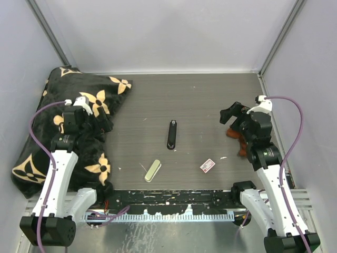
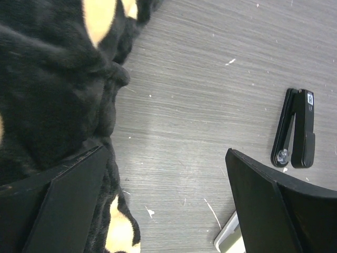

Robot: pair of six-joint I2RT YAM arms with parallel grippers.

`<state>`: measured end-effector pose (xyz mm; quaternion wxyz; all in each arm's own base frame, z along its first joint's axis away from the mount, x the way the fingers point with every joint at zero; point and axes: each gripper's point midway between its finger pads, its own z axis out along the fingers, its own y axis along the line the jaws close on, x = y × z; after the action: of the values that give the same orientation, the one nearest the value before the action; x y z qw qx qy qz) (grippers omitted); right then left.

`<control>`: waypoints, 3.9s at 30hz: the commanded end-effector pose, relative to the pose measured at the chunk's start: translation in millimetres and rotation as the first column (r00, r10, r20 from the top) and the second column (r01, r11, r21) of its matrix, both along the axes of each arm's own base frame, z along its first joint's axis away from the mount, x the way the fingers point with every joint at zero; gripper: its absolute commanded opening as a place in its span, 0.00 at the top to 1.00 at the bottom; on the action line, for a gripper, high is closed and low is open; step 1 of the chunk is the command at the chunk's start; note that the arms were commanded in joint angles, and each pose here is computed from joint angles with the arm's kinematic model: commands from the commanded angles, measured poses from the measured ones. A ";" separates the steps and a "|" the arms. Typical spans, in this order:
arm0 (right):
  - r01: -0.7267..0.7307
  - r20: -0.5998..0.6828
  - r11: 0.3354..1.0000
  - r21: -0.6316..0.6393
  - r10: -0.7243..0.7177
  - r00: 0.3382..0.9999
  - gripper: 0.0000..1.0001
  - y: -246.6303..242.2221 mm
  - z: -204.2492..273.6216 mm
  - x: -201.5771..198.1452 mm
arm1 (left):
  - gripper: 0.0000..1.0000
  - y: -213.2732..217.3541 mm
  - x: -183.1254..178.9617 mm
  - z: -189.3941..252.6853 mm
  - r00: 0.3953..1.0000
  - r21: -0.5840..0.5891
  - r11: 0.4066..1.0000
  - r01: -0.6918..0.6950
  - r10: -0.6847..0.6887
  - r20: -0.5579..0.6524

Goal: Load the staples into the stapler
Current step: Move the staple box to the center of the board.

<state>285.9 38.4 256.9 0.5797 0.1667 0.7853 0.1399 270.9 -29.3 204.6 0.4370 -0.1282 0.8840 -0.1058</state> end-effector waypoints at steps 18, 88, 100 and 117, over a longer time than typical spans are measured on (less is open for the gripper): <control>-0.213 -0.642 0.976 0.039 0.188 0.743 0.11 130.2 -163.3 -120.8 | 0.02 -46.8 2.5 35.6 0.970 0.071 0.975 0.211 -0.218 0.104; -0.247 -0.693 0.955 -0.164 0.067 0.718 0.57 121.9 -226.2 -116.7 | 0.02 -47.7 -0.9 35.1 0.970 0.055 0.977 0.208 -0.213 0.114; -0.412 -0.716 0.890 -0.197 0.156 0.680 0.57 177.1 -228.9 -132.2 | 0.02 -47.1 -0.5 33.7 0.971 0.058 0.977 0.206 -0.211 0.110; -0.367 -0.715 0.930 0.012 0.264 0.647 0.27 183.7 -227.2 -157.6 | 0.02 -47.0 0.1 32.4 0.972 0.059 0.977 0.205 -0.210 0.106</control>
<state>131.8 208.6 25.7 0.2144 0.0137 0.9740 0.0719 266.8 -75.7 227.2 0.4555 -0.0194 0.8799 -0.1337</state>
